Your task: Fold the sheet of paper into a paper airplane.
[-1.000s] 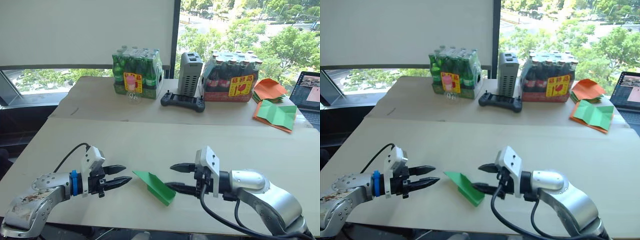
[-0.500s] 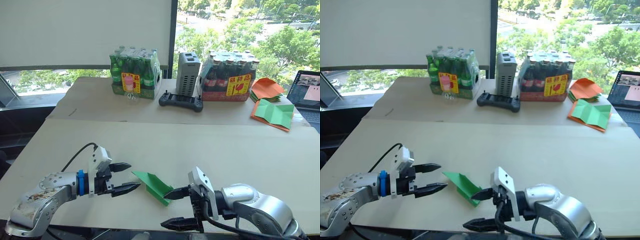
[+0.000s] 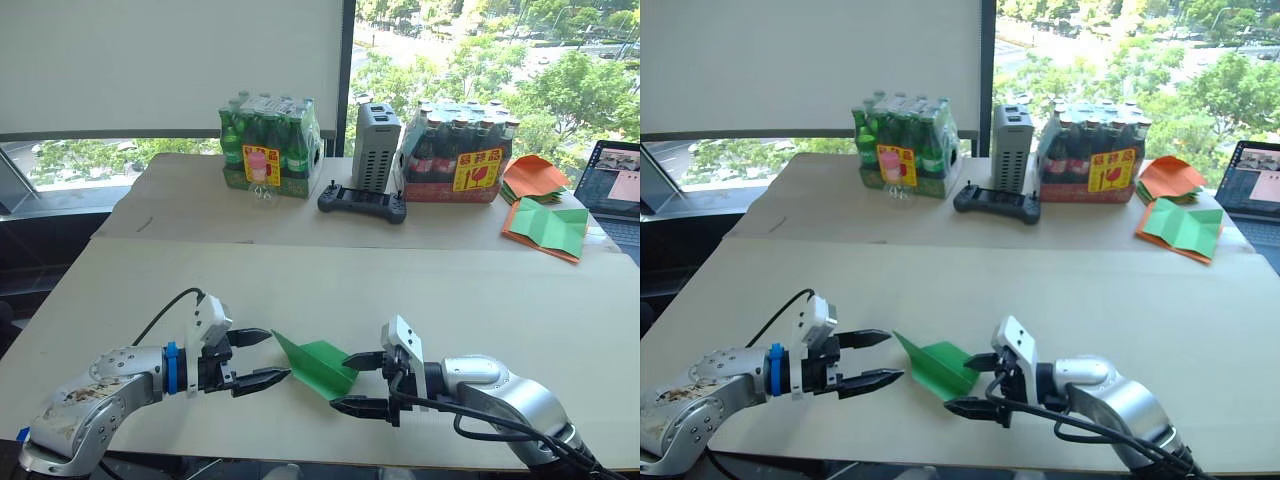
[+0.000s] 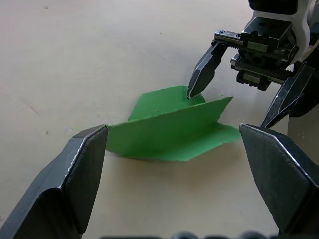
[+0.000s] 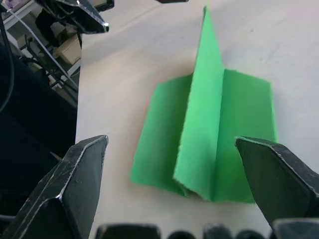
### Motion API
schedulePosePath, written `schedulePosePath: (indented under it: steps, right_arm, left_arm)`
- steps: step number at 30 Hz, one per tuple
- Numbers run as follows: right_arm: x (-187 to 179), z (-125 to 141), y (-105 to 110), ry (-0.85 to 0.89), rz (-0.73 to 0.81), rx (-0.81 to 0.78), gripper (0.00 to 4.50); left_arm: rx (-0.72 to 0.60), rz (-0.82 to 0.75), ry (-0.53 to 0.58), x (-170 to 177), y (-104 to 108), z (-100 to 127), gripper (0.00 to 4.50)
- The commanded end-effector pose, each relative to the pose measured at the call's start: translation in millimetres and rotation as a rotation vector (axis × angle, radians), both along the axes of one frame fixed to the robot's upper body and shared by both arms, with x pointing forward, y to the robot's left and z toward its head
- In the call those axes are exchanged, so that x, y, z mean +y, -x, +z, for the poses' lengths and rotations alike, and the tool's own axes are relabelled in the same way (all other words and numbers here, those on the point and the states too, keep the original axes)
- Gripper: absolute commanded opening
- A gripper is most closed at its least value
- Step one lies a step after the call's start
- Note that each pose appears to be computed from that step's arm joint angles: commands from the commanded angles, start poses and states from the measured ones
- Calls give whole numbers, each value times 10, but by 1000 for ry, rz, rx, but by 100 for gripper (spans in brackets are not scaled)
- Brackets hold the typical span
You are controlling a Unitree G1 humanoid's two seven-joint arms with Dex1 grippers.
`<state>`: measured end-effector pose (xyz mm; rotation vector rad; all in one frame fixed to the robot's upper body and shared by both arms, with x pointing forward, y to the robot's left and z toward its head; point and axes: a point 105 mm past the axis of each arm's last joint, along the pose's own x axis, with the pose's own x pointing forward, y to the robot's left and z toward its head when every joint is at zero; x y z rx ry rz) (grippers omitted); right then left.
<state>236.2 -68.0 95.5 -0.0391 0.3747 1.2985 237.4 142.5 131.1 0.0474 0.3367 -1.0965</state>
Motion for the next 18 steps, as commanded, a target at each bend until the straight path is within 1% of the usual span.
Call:
schedulePosePath:
  steps: [1,5,7,10,12,15,18]
  right_arm:
    - [19,192,-56,-29,-38,-103,450]
    - [52,205,-59,7,-85,-173,450]
    - [72,240,-57,22,-111,-243,450]
    - [142,322,21,17,-117,-346,450]
    - [171,322,73,34,-110,-387,450]
    - [178,237,122,72,-98,-397,450]
    - [166,171,116,88,-108,-392,450]
  left_arm:
    - [-47,-4,5,-13,-3,93,448]
    - [-49,-7,6,-28,26,128,448]
    - [-42,-10,5,-18,48,128,448]
    - [-33,-10,2,-9,59,109,448]
    - [-31,-14,2,-20,62,108,448]
    - [-29,-18,2,-31,71,104,448]
    - [-28,-21,3,-35,73,106,448]
